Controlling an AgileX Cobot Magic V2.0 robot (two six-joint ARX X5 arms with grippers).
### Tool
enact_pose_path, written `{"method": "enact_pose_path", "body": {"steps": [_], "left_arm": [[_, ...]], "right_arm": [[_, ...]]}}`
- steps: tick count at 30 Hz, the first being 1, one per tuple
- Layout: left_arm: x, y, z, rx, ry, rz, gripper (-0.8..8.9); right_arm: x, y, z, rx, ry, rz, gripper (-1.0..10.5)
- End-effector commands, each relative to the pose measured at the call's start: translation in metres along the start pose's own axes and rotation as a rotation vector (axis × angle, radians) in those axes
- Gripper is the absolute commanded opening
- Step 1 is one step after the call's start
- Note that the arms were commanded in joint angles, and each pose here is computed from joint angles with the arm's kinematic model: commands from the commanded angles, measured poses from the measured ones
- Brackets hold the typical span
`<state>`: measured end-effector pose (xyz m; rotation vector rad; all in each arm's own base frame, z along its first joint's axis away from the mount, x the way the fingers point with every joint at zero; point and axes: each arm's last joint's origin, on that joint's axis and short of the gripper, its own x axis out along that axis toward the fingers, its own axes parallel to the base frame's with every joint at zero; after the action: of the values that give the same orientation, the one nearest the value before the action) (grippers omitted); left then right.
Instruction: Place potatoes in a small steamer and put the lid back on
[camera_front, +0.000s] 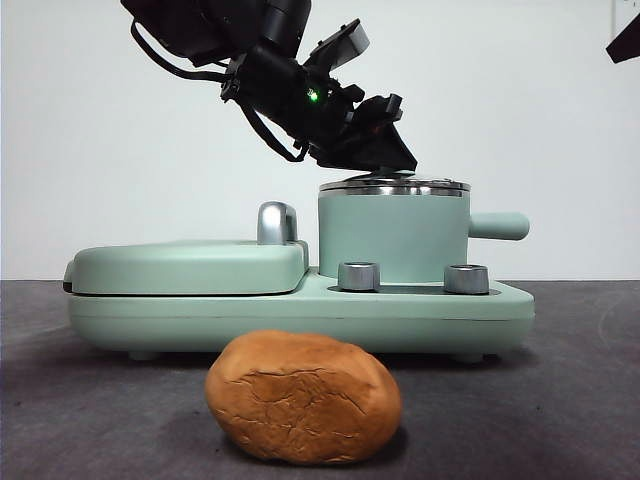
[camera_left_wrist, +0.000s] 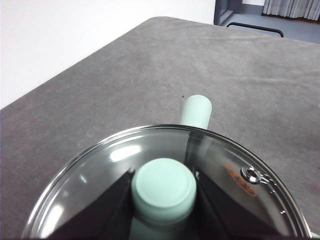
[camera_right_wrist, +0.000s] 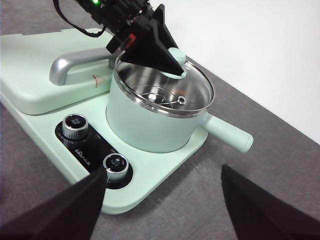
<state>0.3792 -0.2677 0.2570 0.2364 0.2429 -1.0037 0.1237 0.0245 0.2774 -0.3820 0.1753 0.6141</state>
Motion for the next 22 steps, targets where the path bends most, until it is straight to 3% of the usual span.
{"method": "enact_pose_path", "body": {"steps": [1,10,22], "left_arm": [[0.008,-0.001,-0.001,-0.004,0.004,-0.010,0.17],[-0.002,0.004,0.000,-0.010,0.052,-0.004,0.15],[-0.056,0.021,0.048,0.053,-0.074,0.087,0.15]], "right_arm": [[-0.001,-0.002,0.006,0.000,-0.019,-0.006,3.6],[-0.001,-0.002,0.006,0.000,-0.017,-0.009,3.6],[-0.001,-0.002,0.006,0.000,-0.018,-0.009,3.6]]}}
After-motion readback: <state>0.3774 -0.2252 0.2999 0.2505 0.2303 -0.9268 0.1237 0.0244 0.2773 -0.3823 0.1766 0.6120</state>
